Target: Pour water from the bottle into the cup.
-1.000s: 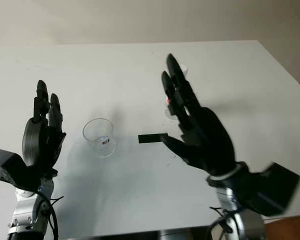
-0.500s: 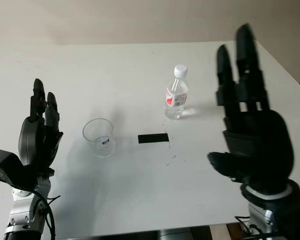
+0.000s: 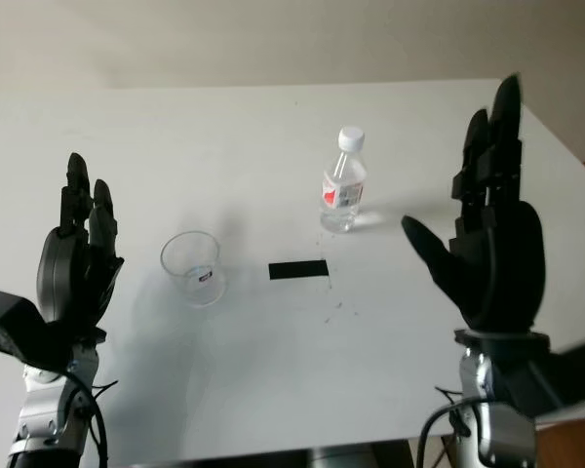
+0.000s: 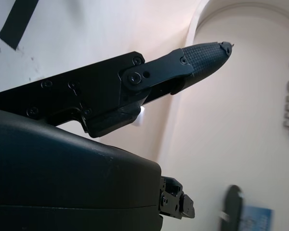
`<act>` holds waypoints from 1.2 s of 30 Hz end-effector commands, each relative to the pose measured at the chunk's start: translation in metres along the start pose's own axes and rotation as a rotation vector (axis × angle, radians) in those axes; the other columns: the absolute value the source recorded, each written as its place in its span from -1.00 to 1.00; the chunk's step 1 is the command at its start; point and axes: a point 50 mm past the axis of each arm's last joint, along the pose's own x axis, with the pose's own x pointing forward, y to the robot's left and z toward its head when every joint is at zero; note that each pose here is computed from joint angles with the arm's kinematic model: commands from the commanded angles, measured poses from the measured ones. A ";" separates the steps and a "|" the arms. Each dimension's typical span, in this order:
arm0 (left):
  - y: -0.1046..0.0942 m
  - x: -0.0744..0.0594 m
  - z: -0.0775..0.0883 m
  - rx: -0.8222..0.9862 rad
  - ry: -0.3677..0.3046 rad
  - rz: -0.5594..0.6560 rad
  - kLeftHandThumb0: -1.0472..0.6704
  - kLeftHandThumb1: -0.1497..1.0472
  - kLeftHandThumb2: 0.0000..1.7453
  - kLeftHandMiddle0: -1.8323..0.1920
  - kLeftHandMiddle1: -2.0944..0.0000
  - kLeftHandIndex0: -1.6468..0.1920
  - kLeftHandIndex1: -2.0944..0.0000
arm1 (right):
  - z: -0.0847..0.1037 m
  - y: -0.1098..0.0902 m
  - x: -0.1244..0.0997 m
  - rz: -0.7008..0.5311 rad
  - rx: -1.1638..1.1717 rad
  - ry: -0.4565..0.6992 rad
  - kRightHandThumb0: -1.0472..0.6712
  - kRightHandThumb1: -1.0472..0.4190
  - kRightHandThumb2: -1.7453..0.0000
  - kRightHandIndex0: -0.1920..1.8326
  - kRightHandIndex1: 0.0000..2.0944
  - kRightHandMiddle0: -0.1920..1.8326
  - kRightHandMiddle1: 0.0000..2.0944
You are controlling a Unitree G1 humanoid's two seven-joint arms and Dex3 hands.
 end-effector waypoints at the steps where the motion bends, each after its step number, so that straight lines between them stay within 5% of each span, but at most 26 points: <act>1: -0.001 0.003 0.003 0.003 -0.018 -0.005 -0.90 1.00 -0.40 0.97 1.00 1.00 1.00 | -0.006 0.001 0.009 0.002 0.021 0.028 -0.83 -0.99 0.94 -1.00 -1.00 -1.00 -1.00; 22: -0.001 0.001 0.001 -0.001 -0.014 -0.004 -0.91 1.00 -0.40 0.99 1.00 1.00 1.00 | -0.076 0.008 0.046 0.013 0.036 0.290 -0.81 -0.86 0.95 -1.00 -1.00 -1.00 -1.00; 36: 0.000 0.000 0.001 -0.002 -0.008 0.001 -0.90 1.00 -0.39 0.98 1.00 1.00 1.00 | -0.080 0.008 0.057 0.053 0.024 0.297 -0.84 -0.85 0.94 -1.00 -1.00 -1.00 -1.00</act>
